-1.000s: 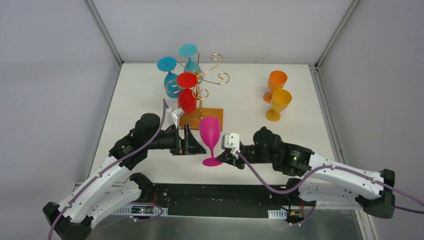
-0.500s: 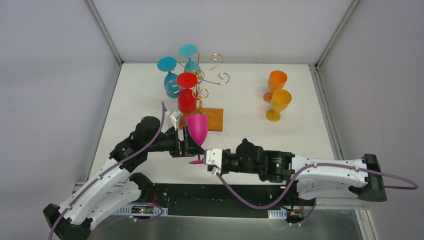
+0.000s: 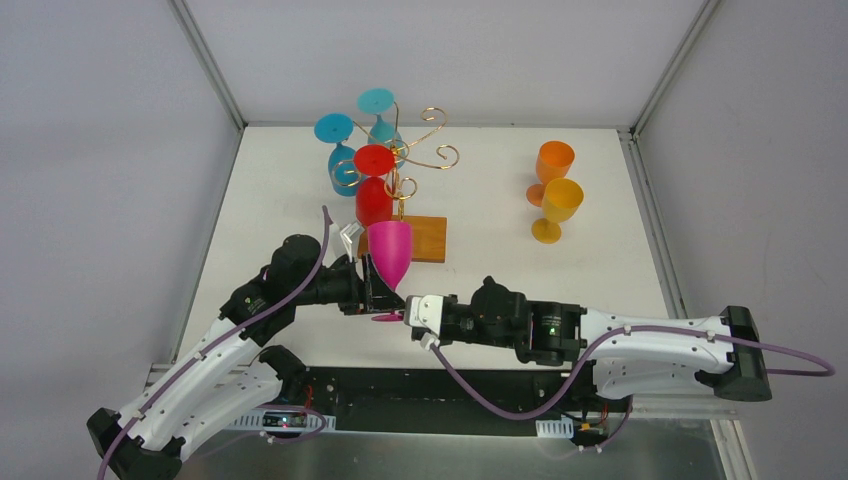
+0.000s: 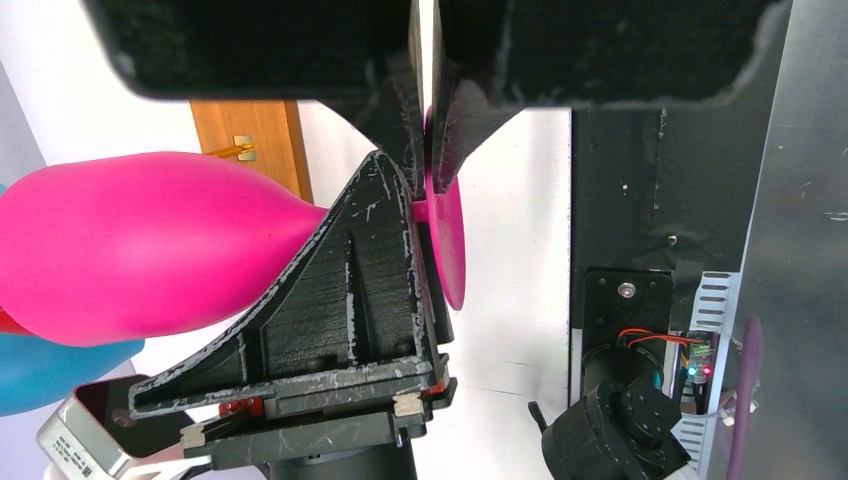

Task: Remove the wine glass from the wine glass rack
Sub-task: Place the wine glass at the center of the board.

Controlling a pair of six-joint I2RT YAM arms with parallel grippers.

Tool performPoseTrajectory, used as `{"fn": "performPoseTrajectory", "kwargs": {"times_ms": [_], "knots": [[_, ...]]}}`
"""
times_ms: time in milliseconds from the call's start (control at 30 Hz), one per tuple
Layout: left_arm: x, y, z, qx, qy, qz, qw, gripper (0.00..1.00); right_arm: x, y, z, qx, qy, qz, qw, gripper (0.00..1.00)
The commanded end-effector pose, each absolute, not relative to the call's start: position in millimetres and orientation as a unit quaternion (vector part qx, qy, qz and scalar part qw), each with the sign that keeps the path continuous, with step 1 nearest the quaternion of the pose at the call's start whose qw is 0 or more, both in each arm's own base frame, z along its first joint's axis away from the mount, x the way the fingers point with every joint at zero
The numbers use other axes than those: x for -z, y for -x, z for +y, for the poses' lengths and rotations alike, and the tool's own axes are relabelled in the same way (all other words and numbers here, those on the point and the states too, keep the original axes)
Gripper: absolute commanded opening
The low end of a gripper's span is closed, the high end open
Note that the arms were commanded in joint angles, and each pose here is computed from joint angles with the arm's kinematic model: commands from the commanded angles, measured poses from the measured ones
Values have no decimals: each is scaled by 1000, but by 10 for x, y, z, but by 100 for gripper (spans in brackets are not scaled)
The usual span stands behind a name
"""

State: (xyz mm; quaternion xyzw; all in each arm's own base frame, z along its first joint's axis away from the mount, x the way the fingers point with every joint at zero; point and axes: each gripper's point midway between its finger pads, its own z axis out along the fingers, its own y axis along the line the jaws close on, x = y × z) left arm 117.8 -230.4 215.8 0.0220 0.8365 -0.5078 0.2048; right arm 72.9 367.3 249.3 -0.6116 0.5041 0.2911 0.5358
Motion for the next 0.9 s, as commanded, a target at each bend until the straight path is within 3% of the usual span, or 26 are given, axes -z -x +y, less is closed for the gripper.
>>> {"fn": "performPoseTrajectory", "kwargs": {"times_ms": [0,333,433,500,533,633,867], "knots": [[-2238,-1232,-2317,514,-25,826,230,51,-2885,-662,3777,-327,587,482,562,0],[-2231,-1251,-2313,513,-23,825,236,32,-2847,-582,3776,-341,588,499,538,0],[-2234,-1250,-2308,514,-24,824,238,18,-2839,-552,3770,-349,586,507,528,0],[-2231,-1242,-2313,515,-27,824,237,2,-2835,-544,3770,-352,583,512,523,0],[-2230,-1238,-2316,516,-27,823,235,0,-2832,-543,3771,-354,581,515,522,0],[-2225,-1220,-2327,519,-32,822,232,0,-2847,-546,3774,-356,575,522,519,1],[-2247,-1139,-2344,532,-54,815,223,0,-2834,-576,3692,-351,563,549,509,16]]}}
